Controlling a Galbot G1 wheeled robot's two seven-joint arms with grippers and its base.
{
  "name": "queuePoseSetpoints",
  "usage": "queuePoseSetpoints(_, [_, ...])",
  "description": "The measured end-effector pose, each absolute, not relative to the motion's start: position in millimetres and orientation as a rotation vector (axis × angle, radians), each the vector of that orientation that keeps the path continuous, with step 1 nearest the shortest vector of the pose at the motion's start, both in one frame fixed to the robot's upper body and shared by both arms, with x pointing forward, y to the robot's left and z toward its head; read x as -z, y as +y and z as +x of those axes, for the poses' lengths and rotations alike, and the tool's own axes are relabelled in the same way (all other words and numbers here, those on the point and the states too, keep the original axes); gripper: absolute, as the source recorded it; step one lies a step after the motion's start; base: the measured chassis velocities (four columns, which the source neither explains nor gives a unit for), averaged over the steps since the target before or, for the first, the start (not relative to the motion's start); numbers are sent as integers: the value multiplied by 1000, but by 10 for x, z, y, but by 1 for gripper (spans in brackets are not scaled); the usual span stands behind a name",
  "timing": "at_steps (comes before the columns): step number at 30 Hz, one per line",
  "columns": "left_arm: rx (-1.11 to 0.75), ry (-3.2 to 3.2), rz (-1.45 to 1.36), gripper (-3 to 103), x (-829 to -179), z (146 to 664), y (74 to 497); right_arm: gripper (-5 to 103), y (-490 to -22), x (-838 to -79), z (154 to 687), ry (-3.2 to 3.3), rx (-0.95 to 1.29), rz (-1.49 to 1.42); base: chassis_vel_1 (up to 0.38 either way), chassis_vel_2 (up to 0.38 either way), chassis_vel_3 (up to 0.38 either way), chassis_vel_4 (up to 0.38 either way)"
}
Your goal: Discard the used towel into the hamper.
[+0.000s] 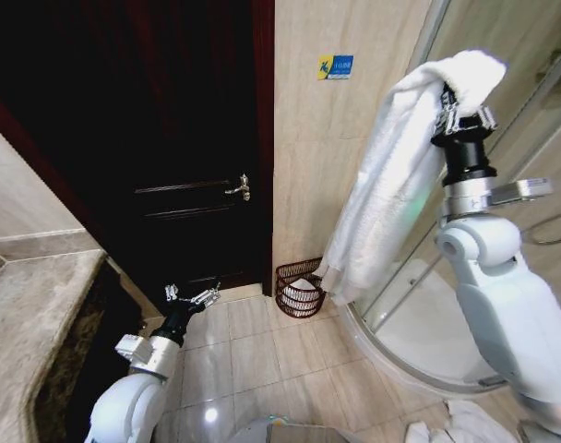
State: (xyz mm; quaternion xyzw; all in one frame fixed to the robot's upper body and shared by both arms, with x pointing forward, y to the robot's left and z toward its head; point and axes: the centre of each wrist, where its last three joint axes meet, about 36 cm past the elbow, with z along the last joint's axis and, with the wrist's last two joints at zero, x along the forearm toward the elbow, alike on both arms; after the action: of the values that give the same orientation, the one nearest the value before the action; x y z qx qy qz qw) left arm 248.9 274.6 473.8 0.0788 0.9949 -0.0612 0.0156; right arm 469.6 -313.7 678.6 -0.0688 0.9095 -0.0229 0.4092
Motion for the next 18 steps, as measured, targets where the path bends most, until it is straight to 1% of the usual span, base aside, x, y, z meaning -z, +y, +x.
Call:
queuePoseSetpoints(3, [191,3095,245,99,-4738,2489,2746,12,-3131,-6760,4704,2297,57,-171,-62,38,52,-54])
queuePoseSetpoints(12, [190,3095,245,99,-4738,2490,2746,12,-3061,-6711,4736,2306,46,-176,-124,129,123,-119])
queuePoseSetpoints(18, [190,3095,245,99,-4738,2490,2746,12,-2988,-6651,4762,2314,38,-165,-47,57,39,-18])
